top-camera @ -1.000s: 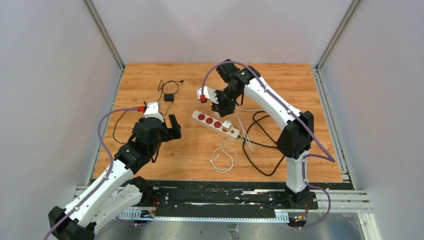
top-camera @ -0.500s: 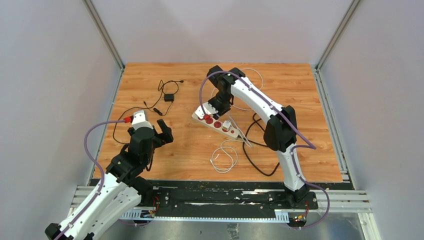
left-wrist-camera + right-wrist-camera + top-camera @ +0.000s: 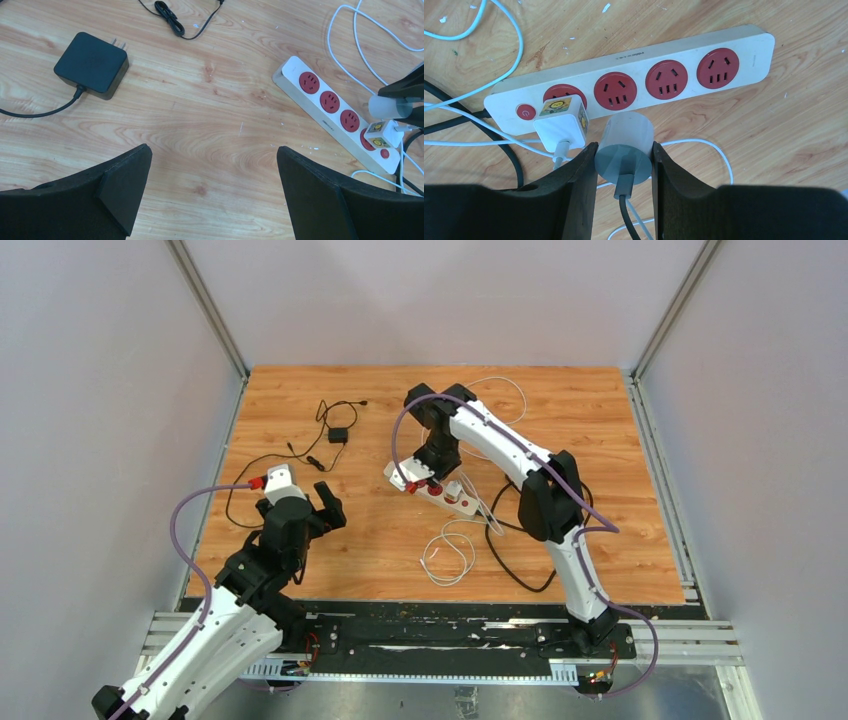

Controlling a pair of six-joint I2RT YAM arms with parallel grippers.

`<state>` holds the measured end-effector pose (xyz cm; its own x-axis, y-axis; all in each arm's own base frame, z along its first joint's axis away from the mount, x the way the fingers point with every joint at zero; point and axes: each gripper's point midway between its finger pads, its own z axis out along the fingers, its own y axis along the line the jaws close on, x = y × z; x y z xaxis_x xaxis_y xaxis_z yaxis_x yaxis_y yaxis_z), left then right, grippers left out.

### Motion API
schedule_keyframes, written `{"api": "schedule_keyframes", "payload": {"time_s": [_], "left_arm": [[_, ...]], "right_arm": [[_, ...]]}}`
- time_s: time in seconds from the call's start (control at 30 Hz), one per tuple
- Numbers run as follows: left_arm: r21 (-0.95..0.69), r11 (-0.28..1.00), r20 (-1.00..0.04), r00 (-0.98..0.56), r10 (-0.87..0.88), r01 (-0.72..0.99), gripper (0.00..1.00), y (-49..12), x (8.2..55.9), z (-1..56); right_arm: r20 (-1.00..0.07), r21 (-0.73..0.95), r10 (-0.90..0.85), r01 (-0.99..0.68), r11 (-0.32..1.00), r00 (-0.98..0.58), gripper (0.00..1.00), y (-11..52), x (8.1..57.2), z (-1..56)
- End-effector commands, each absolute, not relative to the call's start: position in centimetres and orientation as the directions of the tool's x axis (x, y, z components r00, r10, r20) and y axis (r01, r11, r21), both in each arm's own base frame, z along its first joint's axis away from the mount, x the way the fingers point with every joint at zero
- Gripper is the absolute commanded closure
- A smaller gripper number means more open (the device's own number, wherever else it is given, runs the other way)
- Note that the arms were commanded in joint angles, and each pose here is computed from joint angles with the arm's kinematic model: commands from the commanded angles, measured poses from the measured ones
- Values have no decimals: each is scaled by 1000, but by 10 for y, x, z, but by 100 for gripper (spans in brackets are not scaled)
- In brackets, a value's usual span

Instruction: Insert the plug

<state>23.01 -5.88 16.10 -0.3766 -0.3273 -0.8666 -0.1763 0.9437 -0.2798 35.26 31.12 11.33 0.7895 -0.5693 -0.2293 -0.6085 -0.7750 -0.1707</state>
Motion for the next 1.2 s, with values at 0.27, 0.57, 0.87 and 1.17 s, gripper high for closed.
{"api": "schedule_keyframes", "payload": {"time_s": [0.27, 0.57, 0.87, 1.17], "left_arm": [[-289, 934, -871, -348, -348, -211, 0, -53, 232, 158], [-281, 936, -872, -351, -342, -213, 0, -53, 233, 156], [-274, 939, -872, -357, -334, -209, 0, -54, 234, 155], [-266, 941, -874, -359, -327, -211, 0, -54, 235, 153]], "right_arm": [[-221, -60, -536, -560, -826, 815, 100, 303, 332, 88], [-206, -60, -539, -560, -826, 817, 100, 304, 334, 77], [-188, -59, -545, -563, -824, 817, 100, 304, 338, 69], [-199, -49, -530, -549, -835, 824, 100, 305, 335, 65]]}}
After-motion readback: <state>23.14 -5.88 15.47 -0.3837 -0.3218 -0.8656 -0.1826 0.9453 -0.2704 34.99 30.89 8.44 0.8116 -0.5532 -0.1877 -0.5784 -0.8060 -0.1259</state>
